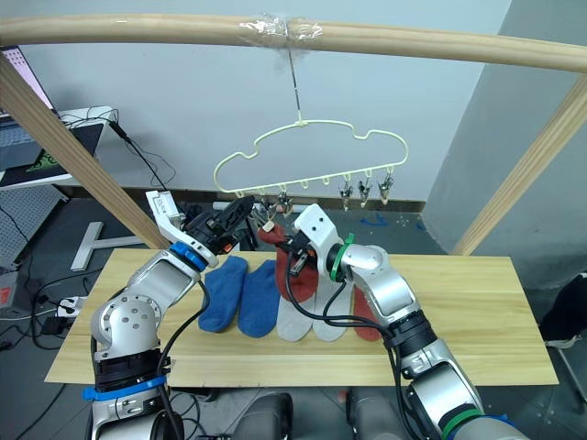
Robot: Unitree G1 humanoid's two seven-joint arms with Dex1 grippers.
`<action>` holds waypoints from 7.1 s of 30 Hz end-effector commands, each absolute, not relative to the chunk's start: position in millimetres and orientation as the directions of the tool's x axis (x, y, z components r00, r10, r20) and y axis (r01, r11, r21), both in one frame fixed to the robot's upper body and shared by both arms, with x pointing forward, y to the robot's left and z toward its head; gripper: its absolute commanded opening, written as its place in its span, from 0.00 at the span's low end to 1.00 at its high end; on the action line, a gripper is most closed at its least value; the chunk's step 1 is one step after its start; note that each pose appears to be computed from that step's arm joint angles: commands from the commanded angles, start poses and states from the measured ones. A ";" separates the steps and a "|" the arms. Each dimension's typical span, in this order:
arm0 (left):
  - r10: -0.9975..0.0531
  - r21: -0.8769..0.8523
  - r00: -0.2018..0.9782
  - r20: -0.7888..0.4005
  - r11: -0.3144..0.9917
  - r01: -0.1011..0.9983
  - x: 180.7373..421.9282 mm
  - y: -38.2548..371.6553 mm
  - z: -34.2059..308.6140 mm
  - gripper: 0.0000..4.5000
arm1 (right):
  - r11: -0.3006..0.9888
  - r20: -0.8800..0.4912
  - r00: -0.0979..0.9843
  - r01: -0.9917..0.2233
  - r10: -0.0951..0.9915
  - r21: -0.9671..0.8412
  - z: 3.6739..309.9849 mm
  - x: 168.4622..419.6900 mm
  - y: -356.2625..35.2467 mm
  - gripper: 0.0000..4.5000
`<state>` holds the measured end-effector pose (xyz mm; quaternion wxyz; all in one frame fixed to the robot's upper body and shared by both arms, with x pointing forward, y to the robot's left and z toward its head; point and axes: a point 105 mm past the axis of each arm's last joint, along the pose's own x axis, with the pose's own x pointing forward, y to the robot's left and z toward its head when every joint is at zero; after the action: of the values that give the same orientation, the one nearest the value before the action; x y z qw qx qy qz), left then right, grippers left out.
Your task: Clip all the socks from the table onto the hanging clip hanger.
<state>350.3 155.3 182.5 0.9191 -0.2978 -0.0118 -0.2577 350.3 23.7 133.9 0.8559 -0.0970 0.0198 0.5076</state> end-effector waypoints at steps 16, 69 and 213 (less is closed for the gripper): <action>-0.447 -0.534 0.877 0.175 0.706 0.466 354.8 162.2 183.6 0.00 | 0.452 -0.053 0.465 -0.877 0.884 -0.163 161.9 338.3 28.1 0.01; -0.533 -0.339 0.839 0.111 0.773 0.536 330.1 173.9 191.9 1.00 | 0.414 -0.038 0.414 -0.892 0.909 0.185 160.2 336.4 49.4 0.42; -0.230 0.117 0.885 0.404 0.973 0.199 416.0 99.9 205.9 0.02 | 0.623 0.022 0.631 -0.759 0.775 -0.189 221.2 337.4 -68.9 1.00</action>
<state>418.8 104.2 187.4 0.9778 0.0339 -0.1777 -0.1059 340.5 -69.3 201.4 0.9014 -0.0808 -0.0135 0.4251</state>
